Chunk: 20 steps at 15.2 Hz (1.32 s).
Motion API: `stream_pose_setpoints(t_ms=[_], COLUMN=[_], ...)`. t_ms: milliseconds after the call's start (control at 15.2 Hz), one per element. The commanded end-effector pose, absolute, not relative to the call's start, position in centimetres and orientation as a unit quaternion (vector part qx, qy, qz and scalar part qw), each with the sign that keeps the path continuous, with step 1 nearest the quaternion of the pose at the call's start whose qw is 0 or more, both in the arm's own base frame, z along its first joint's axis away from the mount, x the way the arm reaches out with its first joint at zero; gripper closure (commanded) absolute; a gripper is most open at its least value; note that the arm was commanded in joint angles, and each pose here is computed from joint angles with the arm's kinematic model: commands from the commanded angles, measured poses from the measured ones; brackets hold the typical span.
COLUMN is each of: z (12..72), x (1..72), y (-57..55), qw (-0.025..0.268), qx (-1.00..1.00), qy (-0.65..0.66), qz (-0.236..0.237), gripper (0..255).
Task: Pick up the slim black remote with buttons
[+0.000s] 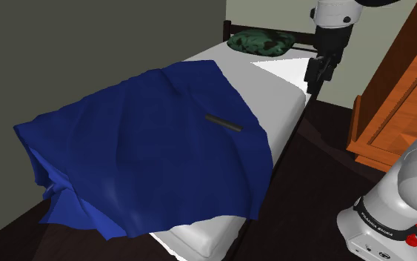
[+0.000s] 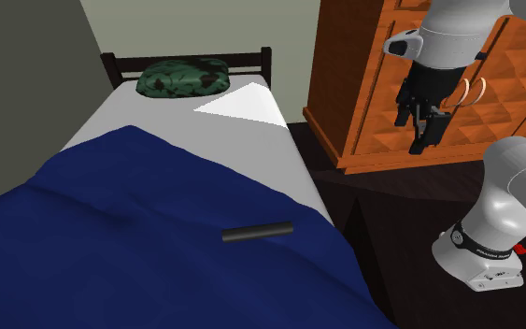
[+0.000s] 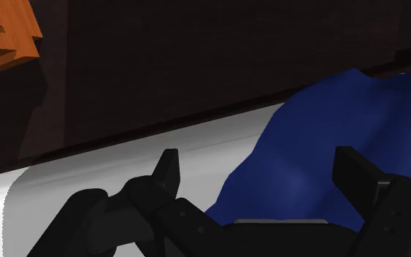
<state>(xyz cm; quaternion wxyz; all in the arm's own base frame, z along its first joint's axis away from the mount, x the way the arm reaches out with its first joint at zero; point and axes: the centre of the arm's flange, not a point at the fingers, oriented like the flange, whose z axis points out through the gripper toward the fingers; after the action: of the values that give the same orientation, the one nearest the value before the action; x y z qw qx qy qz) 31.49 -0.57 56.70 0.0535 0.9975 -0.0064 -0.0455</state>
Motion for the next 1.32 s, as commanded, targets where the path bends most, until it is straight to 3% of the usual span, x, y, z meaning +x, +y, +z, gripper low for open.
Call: stream_pose_setpoints(t_ms=[0,1254], z=[56.7,42.3], x=[31.5,50.5], y=[-0.6,2.6], qw=[0.054,0.045], qx=[0.998,0.998], qy=[-0.006,0.047], qz=[-0.046,-0.013], gripper=[0,0])
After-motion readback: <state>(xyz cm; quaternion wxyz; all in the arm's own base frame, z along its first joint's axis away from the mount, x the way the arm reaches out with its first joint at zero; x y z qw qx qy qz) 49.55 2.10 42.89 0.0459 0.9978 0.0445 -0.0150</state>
